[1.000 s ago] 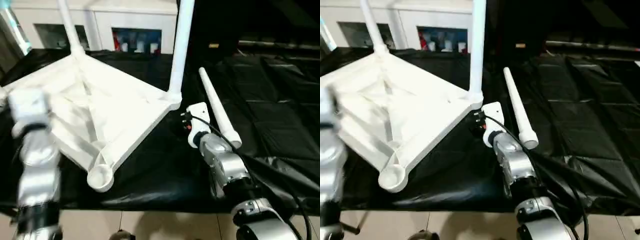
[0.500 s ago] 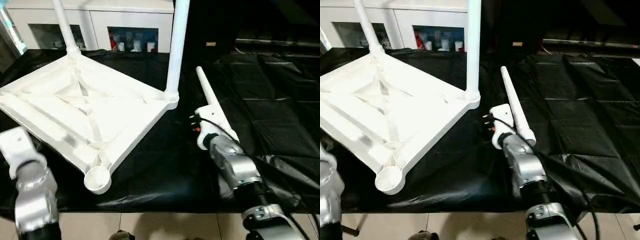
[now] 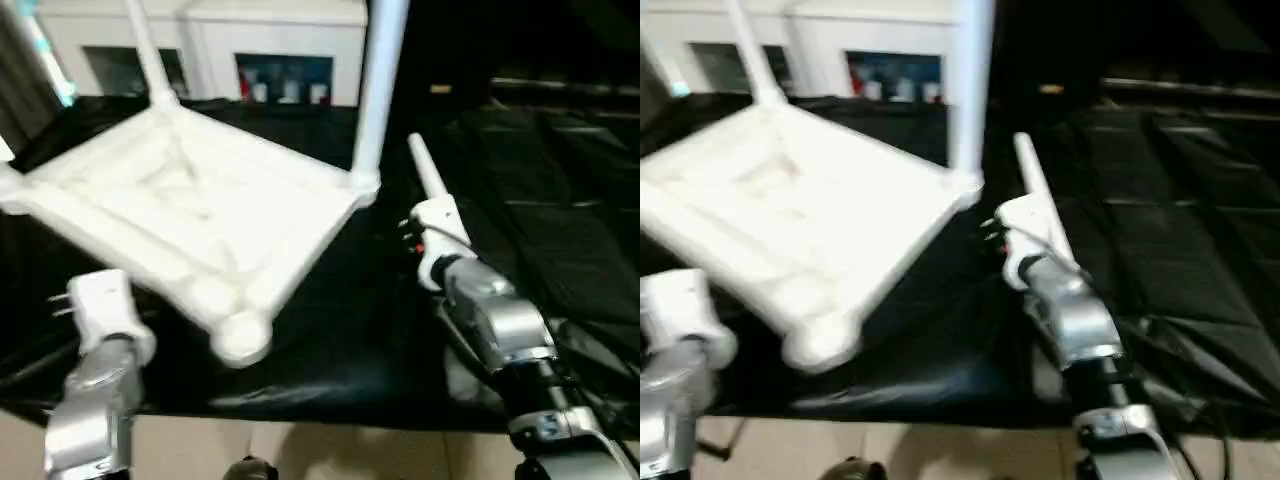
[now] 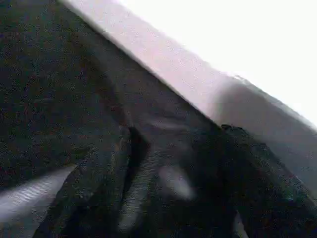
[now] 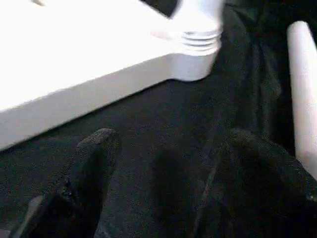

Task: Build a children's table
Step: Rotate table base

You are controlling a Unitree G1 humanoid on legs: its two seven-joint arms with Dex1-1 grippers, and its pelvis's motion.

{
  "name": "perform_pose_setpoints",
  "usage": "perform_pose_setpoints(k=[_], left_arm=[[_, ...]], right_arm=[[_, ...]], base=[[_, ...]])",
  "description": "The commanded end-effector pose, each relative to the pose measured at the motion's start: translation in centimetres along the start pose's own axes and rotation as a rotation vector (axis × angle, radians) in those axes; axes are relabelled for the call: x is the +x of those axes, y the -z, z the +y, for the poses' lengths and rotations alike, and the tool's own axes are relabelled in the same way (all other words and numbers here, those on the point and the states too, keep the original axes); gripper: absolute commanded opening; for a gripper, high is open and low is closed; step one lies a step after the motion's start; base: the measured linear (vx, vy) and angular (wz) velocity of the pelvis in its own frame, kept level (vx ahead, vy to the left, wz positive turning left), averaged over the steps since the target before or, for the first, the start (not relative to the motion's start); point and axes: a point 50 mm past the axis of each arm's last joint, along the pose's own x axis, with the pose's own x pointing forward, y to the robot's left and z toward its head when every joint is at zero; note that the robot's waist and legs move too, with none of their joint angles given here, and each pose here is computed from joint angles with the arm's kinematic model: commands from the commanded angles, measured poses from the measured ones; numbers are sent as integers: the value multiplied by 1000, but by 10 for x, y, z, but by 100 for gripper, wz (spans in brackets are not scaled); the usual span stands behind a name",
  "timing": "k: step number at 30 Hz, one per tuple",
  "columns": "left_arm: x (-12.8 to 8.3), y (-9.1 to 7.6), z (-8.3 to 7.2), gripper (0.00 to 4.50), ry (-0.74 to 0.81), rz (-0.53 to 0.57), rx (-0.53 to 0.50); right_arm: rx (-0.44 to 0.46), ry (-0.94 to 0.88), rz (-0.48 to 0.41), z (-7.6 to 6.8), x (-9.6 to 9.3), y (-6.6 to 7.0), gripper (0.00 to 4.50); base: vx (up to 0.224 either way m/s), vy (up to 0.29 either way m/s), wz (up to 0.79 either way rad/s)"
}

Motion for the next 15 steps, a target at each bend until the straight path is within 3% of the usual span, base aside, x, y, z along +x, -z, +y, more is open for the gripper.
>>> perform_pose_setpoints(k=[1,6,7,8,11,15], left_arm=[[1,10,-17,317,134,50,14],[-1,5,-37,317,343,49,99],[-1,4,-41,320,383,48,109],[-2,2,-47,320,431,45,115],[-7,-1,-58,320,532,7,151],[-13,-11,-65,320,630,-85,225]], right_arm=[[3,37,4,-10,-4,-7,382],[49,133,50,-31,-8,-15,382],[60,151,69,-35,-10,-15,410],[79,169,83,-39,-11,-16,410],[94,174,106,-43,-14,-18,440],[120,179,129,-50,-14,-20,440]], base=[[0,0,0],[0,0,0],[0,0,0],[0,0,0],[0,0,0],[0,0,0]])
